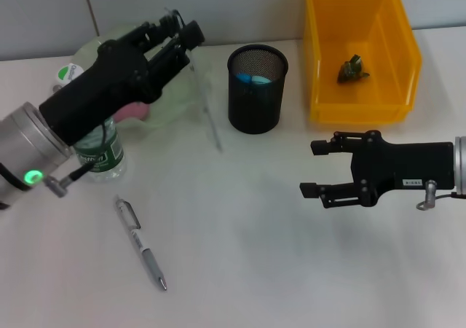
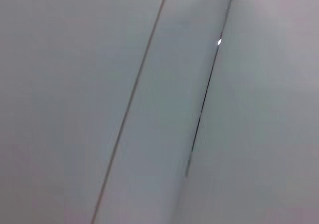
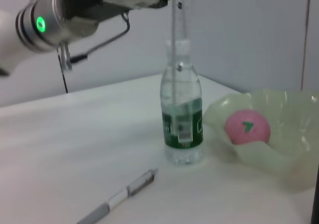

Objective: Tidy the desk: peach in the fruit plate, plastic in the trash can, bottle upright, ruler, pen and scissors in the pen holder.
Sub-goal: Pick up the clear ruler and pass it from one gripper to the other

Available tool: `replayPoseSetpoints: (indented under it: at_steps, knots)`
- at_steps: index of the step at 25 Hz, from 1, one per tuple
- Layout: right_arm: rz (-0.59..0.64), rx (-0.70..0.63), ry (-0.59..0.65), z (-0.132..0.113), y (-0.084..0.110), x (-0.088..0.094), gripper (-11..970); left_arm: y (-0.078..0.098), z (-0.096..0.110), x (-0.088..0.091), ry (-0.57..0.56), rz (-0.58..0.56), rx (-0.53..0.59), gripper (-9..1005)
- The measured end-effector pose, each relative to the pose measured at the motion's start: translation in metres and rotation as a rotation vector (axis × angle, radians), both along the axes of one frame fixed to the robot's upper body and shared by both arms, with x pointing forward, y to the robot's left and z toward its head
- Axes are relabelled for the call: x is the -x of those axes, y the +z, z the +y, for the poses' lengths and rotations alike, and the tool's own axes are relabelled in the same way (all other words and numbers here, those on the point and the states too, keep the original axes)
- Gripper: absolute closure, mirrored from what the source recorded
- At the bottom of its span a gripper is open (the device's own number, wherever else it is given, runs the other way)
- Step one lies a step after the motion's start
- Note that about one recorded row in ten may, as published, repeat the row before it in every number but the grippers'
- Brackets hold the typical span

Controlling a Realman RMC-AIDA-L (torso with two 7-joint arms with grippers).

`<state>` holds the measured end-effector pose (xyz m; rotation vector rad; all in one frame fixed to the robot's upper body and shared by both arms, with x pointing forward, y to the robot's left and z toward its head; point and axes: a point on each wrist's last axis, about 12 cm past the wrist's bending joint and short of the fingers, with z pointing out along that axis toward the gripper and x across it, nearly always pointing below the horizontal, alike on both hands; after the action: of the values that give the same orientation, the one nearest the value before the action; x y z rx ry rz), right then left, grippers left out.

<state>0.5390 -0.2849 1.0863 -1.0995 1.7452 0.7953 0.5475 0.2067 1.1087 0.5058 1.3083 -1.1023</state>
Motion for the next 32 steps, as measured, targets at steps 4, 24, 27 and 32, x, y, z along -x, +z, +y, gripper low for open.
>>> replayPoseSetpoints:
  at_steps: [4,24,27,32]
  knots:
    - [-0.057,-0.069,-0.014,0.004,-0.001,0.001,159,-0.007,-0.011,0.008,0.08,-0.114,0.004,606]
    - [-0.415,-0.353,-0.199,0.057,-0.033,0.015,158,-0.019,-0.059,0.03,0.387,-0.214,-0.018,606]
    - [-0.427,-0.375,-0.225,0.066,-0.035,0.015,158,-0.021,-0.065,0.031,0.397,-0.204,-0.031,606]
    - [-0.435,-0.397,-0.243,0.075,-0.033,0.013,158,-0.021,-0.071,0.033,0.381,-0.22,-0.045,606]
